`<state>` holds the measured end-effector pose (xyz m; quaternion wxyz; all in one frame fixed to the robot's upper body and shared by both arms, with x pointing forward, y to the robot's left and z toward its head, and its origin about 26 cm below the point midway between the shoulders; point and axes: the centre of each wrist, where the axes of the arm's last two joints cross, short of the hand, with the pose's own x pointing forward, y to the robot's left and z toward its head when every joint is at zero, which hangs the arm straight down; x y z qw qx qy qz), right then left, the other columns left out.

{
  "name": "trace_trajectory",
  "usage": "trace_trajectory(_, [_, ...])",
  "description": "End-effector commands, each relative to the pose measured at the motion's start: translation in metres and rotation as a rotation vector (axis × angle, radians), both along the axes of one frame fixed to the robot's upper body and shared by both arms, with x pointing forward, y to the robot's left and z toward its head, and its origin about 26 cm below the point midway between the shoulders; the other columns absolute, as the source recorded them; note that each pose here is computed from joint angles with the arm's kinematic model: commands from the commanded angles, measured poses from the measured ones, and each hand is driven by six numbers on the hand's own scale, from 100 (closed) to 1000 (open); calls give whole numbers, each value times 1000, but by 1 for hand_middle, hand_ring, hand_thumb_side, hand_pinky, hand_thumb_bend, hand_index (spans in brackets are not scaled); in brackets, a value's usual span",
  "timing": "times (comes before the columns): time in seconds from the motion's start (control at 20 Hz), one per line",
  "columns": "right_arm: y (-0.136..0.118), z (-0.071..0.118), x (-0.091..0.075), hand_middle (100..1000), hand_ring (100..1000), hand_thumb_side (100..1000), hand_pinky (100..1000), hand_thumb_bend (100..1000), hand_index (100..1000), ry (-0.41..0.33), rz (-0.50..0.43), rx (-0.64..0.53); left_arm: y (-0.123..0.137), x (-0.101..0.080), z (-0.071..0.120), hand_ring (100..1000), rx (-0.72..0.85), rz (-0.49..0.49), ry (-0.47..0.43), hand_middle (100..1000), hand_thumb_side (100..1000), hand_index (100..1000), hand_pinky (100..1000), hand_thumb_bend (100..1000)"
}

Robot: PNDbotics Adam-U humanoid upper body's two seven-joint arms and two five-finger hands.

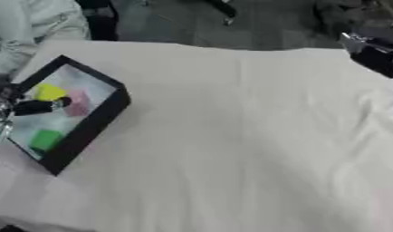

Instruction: Pick up the objects with one hand, pass them to the other hand, and then place them into the box on the other side of the table.

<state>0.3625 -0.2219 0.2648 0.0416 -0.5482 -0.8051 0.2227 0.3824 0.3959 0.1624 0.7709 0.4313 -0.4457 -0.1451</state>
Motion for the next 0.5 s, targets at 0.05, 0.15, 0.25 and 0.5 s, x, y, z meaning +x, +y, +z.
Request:
trace_trajectory(0.05, [-5,13,-4,672,662,100,714,588,715,-45,-5,3,8,-2,21,938,40,3,-43,834,411,910,1000,666])
trace_trajectory(0.15, [-6,13,-5,672,661,100,713,587,714,-48,-8,9,5,-4,31,900,55,11,-98,791,465,855,976,500])
trace_trajectory(0.25, [-8,13,-5,672,663,100,714,563,716,-53,-14,26,-3,-10,52,772,70,32,-262,699,621,756,827,176])
trace_trajectory(0.5, [-12,15,-5,703,701,330,750,138,763,-48,-14,139,-36,-35,85,773,-189,-128,-931,760,987,840,772,205])
